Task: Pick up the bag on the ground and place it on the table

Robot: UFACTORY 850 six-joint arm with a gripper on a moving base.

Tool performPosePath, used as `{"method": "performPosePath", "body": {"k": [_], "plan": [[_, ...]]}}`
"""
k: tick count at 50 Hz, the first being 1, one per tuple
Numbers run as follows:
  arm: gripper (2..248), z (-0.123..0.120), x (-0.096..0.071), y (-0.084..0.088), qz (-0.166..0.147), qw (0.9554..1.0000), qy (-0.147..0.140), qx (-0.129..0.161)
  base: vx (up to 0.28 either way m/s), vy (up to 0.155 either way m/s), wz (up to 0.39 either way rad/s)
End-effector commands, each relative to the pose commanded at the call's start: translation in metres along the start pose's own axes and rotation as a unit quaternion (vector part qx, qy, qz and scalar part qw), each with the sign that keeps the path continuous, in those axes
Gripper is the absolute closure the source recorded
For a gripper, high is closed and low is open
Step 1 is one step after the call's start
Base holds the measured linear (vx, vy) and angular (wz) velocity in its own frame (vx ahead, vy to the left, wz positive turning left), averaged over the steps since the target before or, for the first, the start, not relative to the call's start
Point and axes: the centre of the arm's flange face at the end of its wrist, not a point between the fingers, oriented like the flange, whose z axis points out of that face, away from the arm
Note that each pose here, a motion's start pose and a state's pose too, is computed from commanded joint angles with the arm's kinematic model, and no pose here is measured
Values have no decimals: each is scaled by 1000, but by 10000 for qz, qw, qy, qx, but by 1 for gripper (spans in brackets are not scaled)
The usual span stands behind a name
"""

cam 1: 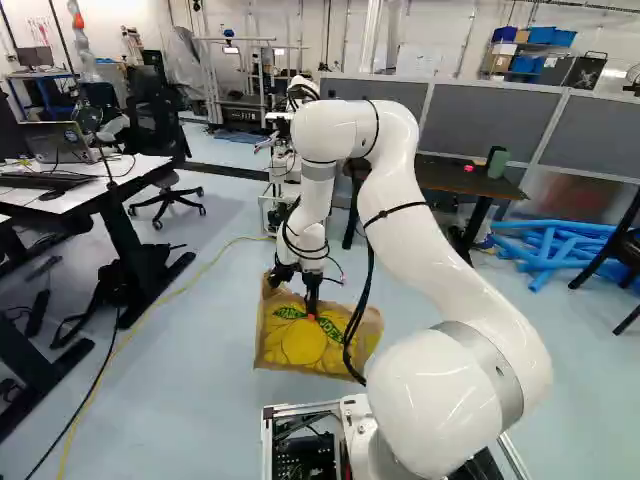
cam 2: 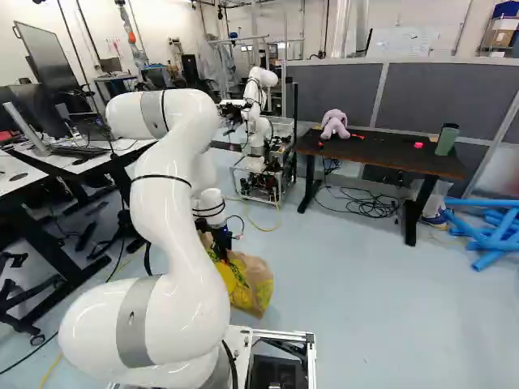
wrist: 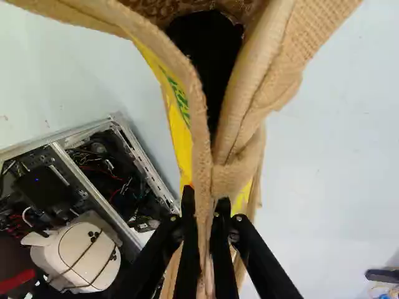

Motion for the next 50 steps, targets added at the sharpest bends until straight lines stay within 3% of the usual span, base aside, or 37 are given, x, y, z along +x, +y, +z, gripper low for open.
{"method": "performPosePath", "body": {"k": [17,50], "plan": [[228,-24,-10,-10,212,9997,71,-22,0,0,0],[228,-71,-25,-32,624,9961,473,-408,0,0,0]]}}
